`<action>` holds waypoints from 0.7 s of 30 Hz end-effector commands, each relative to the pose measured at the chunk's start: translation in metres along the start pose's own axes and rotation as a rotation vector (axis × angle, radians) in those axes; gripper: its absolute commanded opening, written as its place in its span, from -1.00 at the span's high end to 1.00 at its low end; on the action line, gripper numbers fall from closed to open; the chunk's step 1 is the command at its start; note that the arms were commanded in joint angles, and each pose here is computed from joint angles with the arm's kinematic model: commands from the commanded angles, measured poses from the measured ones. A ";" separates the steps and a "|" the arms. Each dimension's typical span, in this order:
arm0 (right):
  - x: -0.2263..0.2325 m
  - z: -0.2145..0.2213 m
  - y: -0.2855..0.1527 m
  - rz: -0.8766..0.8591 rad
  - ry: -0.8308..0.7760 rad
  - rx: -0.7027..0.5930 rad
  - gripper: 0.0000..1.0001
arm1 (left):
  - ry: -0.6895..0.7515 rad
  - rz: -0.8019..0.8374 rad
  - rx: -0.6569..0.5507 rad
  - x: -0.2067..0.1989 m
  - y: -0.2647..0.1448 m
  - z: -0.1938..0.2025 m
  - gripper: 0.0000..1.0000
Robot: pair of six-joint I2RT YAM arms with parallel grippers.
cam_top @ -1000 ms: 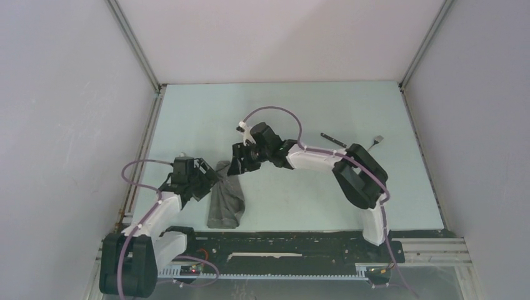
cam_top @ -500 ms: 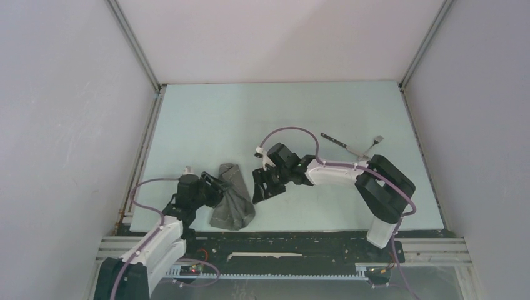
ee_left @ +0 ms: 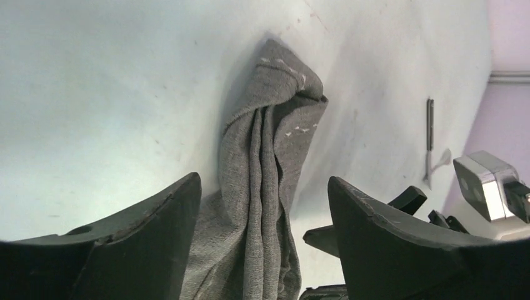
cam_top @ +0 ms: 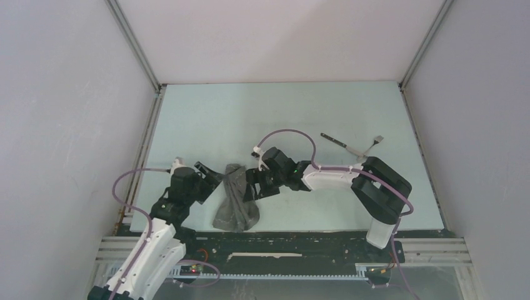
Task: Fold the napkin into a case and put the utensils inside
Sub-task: Smooth out the smaller rectangle-folded napkin at the center of the board.
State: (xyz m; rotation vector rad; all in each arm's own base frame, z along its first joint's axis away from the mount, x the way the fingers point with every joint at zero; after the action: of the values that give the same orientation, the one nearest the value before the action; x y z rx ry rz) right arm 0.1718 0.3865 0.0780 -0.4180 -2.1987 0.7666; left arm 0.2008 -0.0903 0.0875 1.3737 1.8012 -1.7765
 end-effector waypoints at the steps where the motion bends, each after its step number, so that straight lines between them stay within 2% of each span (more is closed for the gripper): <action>1: 0.002 -0.021 0.014 0.151 0.044 -0.054 -0.71 | 0.090 -0.167 -0.071 0.027 -0.012 -0.016 -0.51; 4: -0.007 -0.023 0.015 0.194 0.104 -0.055 -0.67 | 0.095 -0.153 -0.007 0.025 -0.004 -0.008 -0.38; 9: -0.003 -0.026 0.017 0.162 0.118 -0.063 -0.65 | 0.142 -0.134 0.170 0.025 0.007 0.016 -0.67; 16: -0.023 -0.055 0.022 0.113 0.201 -0.149 -0.51 | 0.052 0.007 0.150 -0.008 0.027 0.004 -0.57; 19: -0.036 -0.064 0.025 0.098 0.247 -0.177 -0.42 | 0.050 -0.006 0.159 -0.010 0.038 -0.005 -0.55; 21: -0.044 -0.069 0.028 0.098 0.264 -0.203 -0.35 | 0.042 -0.022 0.174 -0.008 0.046 -0.009 -0.46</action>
State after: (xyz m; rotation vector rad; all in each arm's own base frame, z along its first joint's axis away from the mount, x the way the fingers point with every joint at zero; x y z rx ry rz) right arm 0.2271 0.3986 0.0589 -0.6895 -2.0115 0.6587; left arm 0.2148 -0.0921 0.0517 1.3772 1.8228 -2.0108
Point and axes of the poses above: each gripper's point midway between its finger pads, its own y axis out along the fingers, its own x axis along the line the jaws close on, z = x × y, the point moved 2 cm from there along -y, back along the fingers, and after that the axes turned 14 degrees about -y, right-handed, at the moved point
